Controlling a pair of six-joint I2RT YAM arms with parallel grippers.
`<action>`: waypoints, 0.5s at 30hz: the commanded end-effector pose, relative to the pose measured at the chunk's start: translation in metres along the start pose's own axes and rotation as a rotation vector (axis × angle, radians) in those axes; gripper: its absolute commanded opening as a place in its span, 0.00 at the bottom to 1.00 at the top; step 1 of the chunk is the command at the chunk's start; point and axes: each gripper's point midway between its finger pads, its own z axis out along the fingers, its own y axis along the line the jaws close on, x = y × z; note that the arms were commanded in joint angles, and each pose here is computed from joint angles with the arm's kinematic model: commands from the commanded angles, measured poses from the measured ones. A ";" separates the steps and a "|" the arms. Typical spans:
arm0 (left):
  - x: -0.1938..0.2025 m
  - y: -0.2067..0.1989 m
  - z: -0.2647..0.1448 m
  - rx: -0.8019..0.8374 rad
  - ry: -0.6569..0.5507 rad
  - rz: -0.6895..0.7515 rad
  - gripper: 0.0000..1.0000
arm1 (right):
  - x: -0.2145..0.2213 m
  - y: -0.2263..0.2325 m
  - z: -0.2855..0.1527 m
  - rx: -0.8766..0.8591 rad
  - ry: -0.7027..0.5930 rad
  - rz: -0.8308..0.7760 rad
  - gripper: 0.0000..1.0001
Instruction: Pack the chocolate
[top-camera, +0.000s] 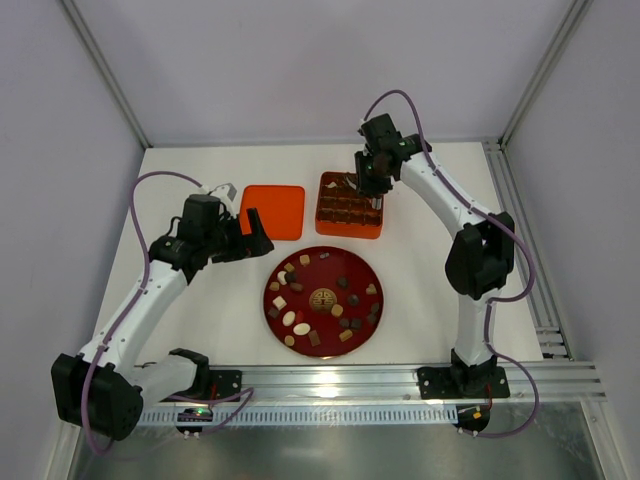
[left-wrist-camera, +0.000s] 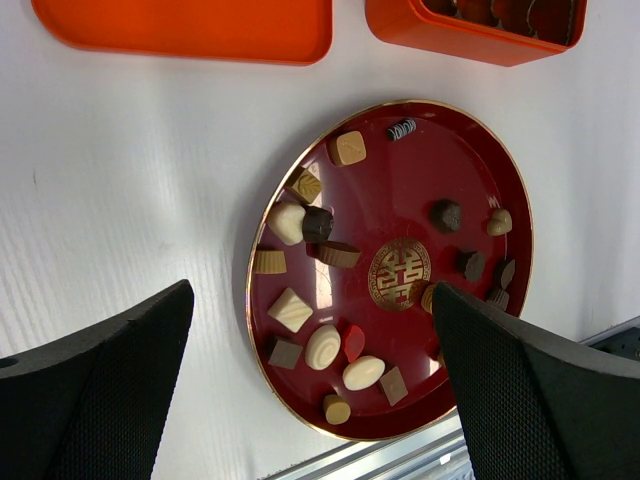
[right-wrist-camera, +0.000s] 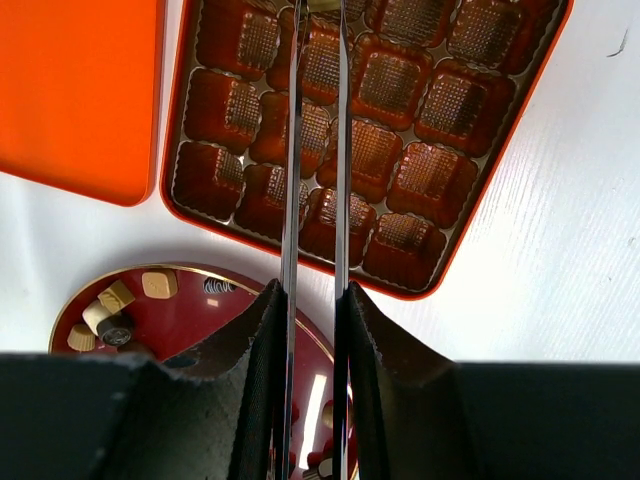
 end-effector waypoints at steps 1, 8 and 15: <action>-0.010 -0.010 -0.005 0.031 -0.027 0.026 1.00 | -0.015 0.002 -0.006 -0.005 -0.052 -0.014 0.20; -0.011 -0.010 -0.006 0.034 -0.029 0.028 1.00 | -0.019 0.003 -0.005 -0.002 -0.058 -0.016 0.28; -0.011 -0.010 -0.006 0.032 -0.028 0.025 1.00 | -0.020 0.004 -0.005 -0.007 -0.060 -0.016 0.36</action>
